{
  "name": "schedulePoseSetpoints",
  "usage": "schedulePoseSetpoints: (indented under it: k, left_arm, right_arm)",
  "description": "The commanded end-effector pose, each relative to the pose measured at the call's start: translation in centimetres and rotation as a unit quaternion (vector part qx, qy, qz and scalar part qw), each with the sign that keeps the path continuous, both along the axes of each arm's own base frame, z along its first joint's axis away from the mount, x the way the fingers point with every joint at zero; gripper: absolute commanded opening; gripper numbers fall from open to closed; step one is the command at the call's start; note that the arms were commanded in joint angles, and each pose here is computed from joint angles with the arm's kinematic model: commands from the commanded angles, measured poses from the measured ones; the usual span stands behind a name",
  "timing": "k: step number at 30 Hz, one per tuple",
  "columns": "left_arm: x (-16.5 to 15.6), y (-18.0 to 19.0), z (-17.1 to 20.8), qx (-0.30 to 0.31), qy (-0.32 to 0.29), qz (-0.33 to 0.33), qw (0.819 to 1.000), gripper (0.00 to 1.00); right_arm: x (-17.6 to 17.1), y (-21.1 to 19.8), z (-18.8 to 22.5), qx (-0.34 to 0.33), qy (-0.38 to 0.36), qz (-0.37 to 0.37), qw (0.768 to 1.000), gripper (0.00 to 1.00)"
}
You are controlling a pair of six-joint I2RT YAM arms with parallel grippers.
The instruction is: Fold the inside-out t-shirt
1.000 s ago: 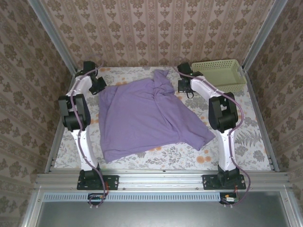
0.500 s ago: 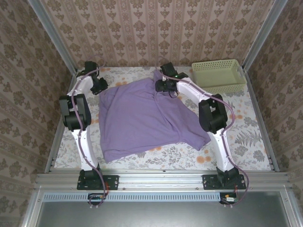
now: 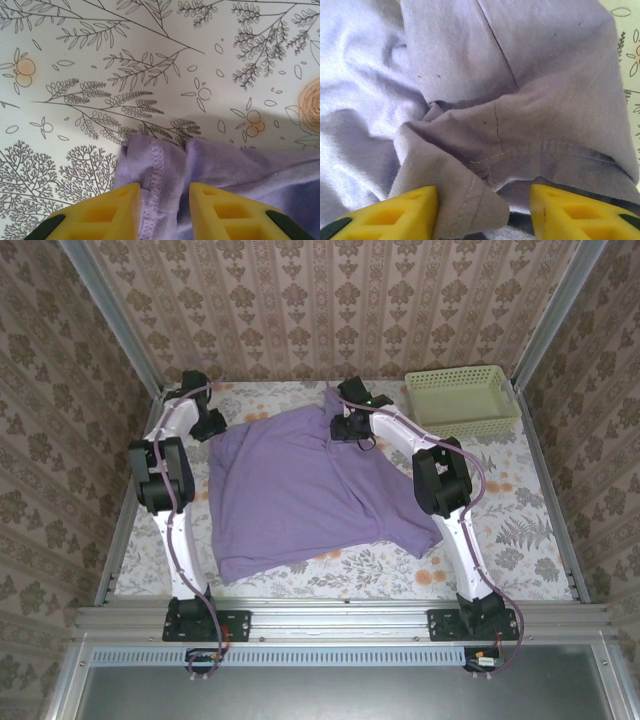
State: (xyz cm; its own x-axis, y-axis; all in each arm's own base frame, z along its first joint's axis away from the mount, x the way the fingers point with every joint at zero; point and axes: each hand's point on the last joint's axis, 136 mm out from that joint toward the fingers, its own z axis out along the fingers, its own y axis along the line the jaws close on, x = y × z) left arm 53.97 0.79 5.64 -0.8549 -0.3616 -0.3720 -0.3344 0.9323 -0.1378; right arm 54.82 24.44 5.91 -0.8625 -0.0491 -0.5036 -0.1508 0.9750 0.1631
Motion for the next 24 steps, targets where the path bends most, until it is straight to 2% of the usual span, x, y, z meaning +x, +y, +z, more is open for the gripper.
schedulePoseSetpoints:
  k: [1,8,14,18,24]
  left_arm:
    - [-0.4,0.0,-1.6,0.016,0.029,-0.011,0.999,0.29]
    - [-0.1,-0.3,-2.3,0.013,0.034,-0.015,0.999,0.22]
    - [0.2,-0.3,-1.4,0.015,0.024,-0.017,0.999,0.09]
    - [0.2,-0.1,-0.1,0.005,0.008,-0.012,1.000,0.01]
    - [0.2,0.3,2.1,-0.032,-0.032,0.000,0.999,0.00]
  right_arm:
    - [0.0,-0.3,-0.7,-0.013,0.009,0.000,1.000,0.47]
    - [0.1,-0.4,-0.9,-0.017,0.012,0.002,1.000,0.37]
    - [0.3,-1.3,-0.2,-0.037,0.001,-0.011,0.999,0.12]
    - [0.8,-3.2,0.6,-0.053,-0.010,-0.036,0.998,0.01]
    - [0.7,-6.3,1.5,-0.059,-0.019,-0.073,0.995,0.00]
